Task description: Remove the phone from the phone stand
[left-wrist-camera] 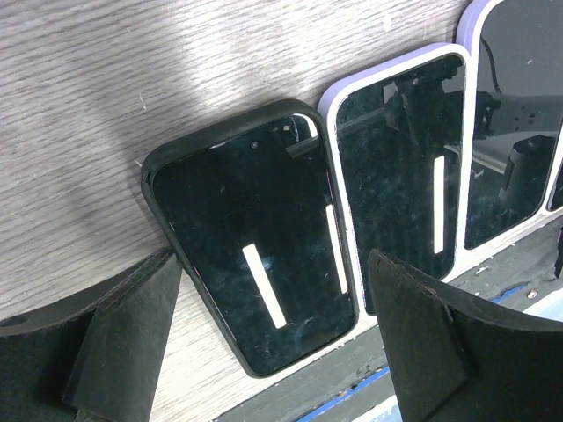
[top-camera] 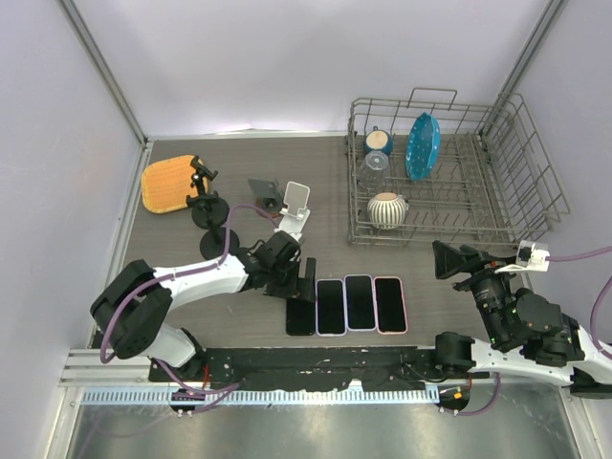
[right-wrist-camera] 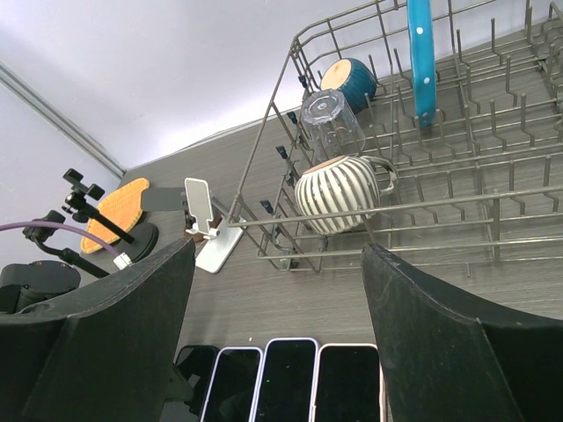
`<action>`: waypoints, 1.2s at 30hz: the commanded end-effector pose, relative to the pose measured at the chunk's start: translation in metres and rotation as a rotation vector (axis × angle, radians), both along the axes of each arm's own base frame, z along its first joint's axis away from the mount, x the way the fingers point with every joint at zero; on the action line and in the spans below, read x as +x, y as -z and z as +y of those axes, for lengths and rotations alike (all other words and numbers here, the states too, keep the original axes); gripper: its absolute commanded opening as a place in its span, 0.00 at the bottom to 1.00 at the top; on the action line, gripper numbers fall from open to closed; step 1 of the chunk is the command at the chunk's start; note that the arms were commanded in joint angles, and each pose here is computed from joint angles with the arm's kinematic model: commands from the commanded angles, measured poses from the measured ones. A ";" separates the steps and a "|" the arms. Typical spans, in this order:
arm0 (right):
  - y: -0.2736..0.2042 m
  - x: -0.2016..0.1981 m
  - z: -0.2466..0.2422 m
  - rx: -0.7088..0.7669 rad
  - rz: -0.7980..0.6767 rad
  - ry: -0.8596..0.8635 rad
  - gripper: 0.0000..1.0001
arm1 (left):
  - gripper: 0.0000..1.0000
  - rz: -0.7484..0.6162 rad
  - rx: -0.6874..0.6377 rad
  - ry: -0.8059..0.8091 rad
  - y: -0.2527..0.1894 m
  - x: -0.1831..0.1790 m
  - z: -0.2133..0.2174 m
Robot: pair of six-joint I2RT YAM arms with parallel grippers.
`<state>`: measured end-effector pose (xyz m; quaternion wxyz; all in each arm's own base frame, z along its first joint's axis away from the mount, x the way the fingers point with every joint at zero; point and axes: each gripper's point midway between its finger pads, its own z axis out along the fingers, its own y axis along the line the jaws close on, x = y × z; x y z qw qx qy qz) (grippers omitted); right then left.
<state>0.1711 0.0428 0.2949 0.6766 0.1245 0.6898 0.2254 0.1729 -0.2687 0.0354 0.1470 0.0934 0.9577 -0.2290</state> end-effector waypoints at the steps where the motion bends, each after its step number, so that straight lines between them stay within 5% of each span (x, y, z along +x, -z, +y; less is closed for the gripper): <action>1: -0.006 0.000 -0.005 0.049 -0.001 0.017 0.81 | 0.90 0.002 -0.093 0.034 -0.016 -0.002 -0.026; 9: -0.007 0.000 -0.006 0.049 -0.001 0.022 0.82 | 0.95 -0.174 -0.062 -0.077 -0.056 0.030 -0.007; 24: -0.021 0.002 0.021 -0.018 0.016 -0.013 0.82 | 1.00 -0.534 -0.052 -0.396 -0.197 0.112 0.125; 36: -0.057 0.022 0.138 -0.374 -0.029 -0.121 0.85 | 1.00 -0.921 0.043 -0.733 -0.290 0.066 0.239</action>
